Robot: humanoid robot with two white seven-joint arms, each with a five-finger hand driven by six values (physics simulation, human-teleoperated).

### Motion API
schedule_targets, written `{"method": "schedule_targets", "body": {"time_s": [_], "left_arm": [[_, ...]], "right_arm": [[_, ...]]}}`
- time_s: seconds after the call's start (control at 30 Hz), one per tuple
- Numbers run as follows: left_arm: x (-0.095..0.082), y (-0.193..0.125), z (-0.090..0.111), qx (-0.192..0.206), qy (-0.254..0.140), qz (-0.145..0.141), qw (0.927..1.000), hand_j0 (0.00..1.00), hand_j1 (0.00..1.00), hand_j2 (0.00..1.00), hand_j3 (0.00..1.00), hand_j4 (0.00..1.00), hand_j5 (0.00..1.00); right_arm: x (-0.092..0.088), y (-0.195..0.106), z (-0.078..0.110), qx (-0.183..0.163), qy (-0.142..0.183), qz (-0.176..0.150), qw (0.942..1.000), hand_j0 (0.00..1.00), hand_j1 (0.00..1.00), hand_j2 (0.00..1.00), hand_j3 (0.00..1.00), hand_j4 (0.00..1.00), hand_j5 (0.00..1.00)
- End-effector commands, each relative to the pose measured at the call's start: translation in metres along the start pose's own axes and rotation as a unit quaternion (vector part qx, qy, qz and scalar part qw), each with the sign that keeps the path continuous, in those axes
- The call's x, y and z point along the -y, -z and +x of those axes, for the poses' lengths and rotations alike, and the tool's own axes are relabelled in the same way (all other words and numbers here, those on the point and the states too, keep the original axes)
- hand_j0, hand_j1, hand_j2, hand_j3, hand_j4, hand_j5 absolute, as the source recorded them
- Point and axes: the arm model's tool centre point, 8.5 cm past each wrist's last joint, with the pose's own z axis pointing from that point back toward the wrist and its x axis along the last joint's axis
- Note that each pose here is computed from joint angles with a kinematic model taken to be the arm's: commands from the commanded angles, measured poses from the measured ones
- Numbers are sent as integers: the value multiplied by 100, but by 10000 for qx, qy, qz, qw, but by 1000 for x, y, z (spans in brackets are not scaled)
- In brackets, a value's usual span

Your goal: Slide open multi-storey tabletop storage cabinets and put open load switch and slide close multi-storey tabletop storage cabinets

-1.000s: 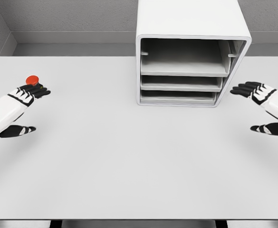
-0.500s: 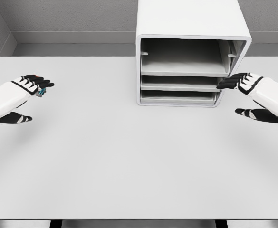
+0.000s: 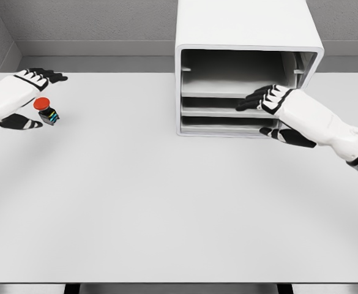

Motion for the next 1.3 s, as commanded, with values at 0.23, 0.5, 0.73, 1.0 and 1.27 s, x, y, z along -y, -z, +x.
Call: {"method": "schedule_targets", "body": {"time_s": [0.23,0.5,0.73,1.0,1.27], "left_arm": [[13,18,-10,-83,-36,-349,9993,100,100,100,100,100,100],[9,40,-15,-59,261,-721,9970,100,100,100,100,100,100],[9,37,-27,-251,383,-891,9950,100,100,100,100,100,100],[15,38,-48,-592,545,-1253,9888,100,100,100,100,100,100],[24,52,-58,-659,494,-1597,9837,100,100,100,100,100,100]], "right_arm": [[-13,19,-12,24,180,245,9995,77,77,77,77,77,77],[-9,28,-11,226,40,520,9984,77,77,77,77,77,77],[-6,42,-8,394,81,531,9978,77,77,77,77,77,77],[0,59,-30,221,120,436,9987,77,77,77,77,77,77],[-15,72,-39,145,327,502,9981,77,77,77,77,77,77]]}}
